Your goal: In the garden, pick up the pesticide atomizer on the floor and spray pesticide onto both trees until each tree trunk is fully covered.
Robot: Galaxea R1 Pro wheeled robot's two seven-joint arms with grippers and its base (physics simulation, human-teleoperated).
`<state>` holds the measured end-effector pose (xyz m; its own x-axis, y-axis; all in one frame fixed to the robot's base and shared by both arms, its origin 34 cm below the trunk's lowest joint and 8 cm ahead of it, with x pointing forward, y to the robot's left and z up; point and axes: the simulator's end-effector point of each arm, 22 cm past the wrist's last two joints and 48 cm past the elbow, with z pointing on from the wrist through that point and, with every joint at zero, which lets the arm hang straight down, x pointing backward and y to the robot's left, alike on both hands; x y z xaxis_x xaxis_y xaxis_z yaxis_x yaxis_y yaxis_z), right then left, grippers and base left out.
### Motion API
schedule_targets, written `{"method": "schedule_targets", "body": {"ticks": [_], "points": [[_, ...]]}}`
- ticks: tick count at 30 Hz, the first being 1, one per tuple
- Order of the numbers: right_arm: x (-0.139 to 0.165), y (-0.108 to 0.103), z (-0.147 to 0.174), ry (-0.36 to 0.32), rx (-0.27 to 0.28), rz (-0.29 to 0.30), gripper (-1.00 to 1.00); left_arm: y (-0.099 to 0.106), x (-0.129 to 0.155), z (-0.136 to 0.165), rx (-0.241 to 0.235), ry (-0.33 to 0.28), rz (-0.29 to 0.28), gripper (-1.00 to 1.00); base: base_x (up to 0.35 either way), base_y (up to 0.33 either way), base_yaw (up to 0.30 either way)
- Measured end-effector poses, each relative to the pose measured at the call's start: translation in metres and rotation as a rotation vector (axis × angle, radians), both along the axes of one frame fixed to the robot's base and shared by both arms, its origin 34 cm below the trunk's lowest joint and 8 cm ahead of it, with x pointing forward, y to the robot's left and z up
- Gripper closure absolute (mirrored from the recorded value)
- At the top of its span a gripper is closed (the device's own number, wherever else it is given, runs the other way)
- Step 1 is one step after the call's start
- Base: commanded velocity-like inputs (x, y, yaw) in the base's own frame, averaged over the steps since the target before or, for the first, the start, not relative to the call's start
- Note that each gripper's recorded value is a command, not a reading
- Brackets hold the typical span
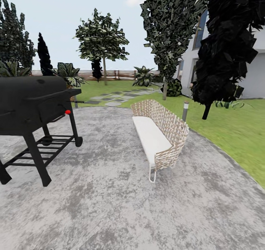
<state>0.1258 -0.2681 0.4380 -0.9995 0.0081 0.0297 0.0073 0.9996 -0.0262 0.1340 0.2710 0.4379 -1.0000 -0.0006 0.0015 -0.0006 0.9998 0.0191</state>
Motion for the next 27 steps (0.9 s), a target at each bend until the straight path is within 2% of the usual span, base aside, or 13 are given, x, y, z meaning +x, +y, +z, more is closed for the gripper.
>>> {"method": "schedule_targets", "body": {"ticks": [18,27], "points": [[0.0056,-0.0016,-0.0001,-0.012,-0.002,-0.002,-1.00,0.0001,0.0000,0.0000,-0.002,0.000,0.001,-1.00,0.000,0.000,0.152],[0.0059,-0.0042,0.0000,-0.013,-0.007,-0.045,-1.00,-0.0010,0.0001,0.0000,-0.007,0.000,0.001,-1.00,0.000,0.000,0.033]]}}
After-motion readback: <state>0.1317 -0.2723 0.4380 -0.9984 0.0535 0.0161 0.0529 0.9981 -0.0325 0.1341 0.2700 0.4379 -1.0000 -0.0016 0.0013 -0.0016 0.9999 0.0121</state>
